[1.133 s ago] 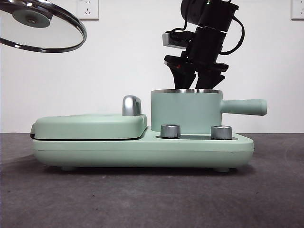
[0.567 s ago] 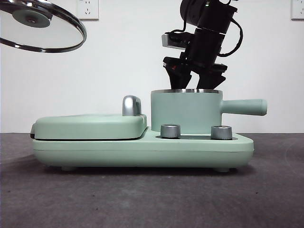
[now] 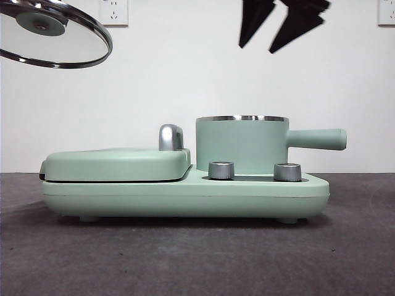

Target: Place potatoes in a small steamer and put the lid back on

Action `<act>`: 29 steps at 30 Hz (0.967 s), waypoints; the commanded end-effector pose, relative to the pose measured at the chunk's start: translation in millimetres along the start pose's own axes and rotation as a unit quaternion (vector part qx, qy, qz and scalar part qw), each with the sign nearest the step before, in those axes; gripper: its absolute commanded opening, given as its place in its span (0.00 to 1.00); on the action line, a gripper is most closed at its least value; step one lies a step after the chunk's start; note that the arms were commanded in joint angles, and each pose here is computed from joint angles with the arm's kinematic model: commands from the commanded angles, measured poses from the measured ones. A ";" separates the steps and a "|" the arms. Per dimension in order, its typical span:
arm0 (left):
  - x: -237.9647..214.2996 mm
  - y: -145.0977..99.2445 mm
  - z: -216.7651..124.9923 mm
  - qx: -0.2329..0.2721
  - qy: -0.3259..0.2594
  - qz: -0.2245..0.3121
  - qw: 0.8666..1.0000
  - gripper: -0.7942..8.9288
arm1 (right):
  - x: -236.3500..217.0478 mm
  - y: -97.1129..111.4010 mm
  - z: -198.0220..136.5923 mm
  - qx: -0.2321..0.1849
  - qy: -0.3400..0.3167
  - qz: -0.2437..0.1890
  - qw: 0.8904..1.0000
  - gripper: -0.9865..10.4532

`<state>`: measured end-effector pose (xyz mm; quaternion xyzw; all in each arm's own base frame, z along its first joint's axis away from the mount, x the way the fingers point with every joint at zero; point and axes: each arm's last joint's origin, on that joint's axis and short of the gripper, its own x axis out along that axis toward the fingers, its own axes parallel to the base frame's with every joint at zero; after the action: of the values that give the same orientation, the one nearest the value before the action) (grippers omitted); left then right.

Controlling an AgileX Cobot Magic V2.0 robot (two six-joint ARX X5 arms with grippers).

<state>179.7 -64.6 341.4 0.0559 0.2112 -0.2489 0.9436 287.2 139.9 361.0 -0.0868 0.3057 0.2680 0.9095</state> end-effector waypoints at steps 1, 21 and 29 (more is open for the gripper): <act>-2.3 -0.5 6.5 0.004 -0.020 0.000 1.000 0.10 | -15.9 5.6 -26.2 0.029 -0.019 0.009 0.999 0.40; 51.5 -21.7 17.8 0.034 -0.055 -0.060 0.996 0.10 | -121.7 34.8 -133.1 0.042 -0.136 0.057 0.988 0.40; 96.6 -42.9 20.0 0.026 -0.085 -0.098 0.991 0.10 | -129.6 35.3 -144.4 0.043 -0.106 0.056 0.992 0.40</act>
<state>238.8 -144.3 312.1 0.0536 0.1485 -0.3460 0.9249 107.7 66.0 321.4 -0.0047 0.2281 0.3106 0.9227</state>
